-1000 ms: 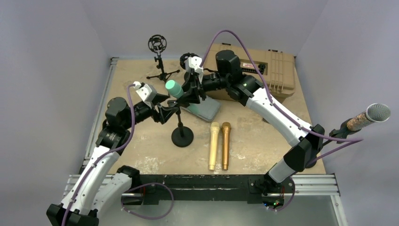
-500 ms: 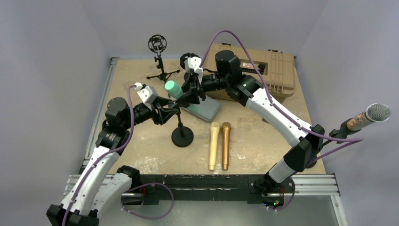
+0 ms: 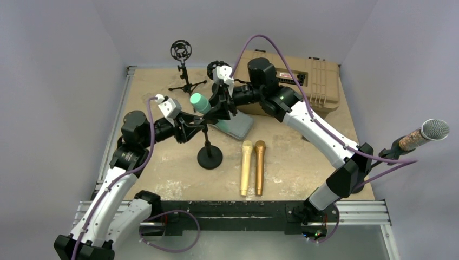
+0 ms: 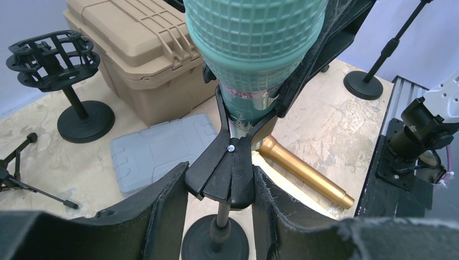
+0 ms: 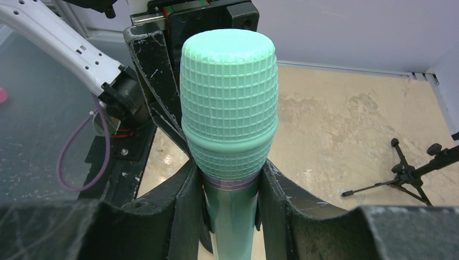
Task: Remove the microphone from the stand
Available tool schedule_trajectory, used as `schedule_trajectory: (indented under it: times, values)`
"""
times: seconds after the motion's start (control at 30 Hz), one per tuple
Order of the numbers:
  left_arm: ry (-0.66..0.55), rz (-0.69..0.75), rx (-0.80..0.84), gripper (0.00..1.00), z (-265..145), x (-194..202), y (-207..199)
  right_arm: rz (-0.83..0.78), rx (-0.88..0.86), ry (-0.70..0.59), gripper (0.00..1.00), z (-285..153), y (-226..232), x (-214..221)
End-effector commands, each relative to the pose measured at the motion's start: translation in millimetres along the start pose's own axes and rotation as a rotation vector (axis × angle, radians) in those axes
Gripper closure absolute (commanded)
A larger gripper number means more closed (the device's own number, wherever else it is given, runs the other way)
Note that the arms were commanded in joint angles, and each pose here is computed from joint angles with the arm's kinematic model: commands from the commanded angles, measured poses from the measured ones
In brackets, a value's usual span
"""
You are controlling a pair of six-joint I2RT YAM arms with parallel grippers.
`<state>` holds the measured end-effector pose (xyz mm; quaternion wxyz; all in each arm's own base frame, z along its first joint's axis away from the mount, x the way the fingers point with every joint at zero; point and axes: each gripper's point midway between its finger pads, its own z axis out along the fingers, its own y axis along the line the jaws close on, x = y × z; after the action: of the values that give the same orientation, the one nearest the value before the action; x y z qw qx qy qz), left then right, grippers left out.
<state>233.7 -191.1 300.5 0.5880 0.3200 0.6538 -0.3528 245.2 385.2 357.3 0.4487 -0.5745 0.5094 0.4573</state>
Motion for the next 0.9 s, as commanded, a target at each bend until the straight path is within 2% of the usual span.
schedule_trajectory:
  times: [0.0,0.17,0.33,0.37,0.43,0.47,0.53,0.57,0.77,0.87]
  values:
    - [0.031,0.025,0.054,1.0,1,-4,-7,0.048,0.015,0.036,1.0,2,-1,15]
    - [0.065,-0.005,0.09,1.0,-1,7,-15,0.032,0.065,-0.015,1.0,-1,-6,1]
    - [0.036,0.008,0.086,1.0,-7,2,-19,0.023,0.077,-0.046,1.0,-4,-4,-8]
    - [0.041,0.005,0.081,0.93,-7,1,-19,0.023,0.067,-0.047,1.0,-4,-3,-7]
    - [0.047,-0.002,0.081,0.66,-7,1,-18,0.023,0.067,-0.039,1.0,-3,-3,-5]
    - [0.045,-0.003,0.078,0.57,-7,1,-18,0.027,0.067,-0.033,1.0,-3,-3,-3]
    - [0.037,0.003,0.061,0.47,-7,-1,-15,0.03,0.064,-0.025,1.0,-2,-3,-1]
    - [0.034,0.011,0.051,0.45,-7,-1,-13,0.03,0.061,-0.023,1.0,-2,-3,-1]
    - [0.022,0.045,0.038,0.44,-4,-2,-8,0.032,0.052,-0.023,1.0,-1,-3,0]
    - [0.02,0.053,0.039,0.49,-1,-2,-5,0.033,0.051,-0.016,1.0,-1,-4,1]
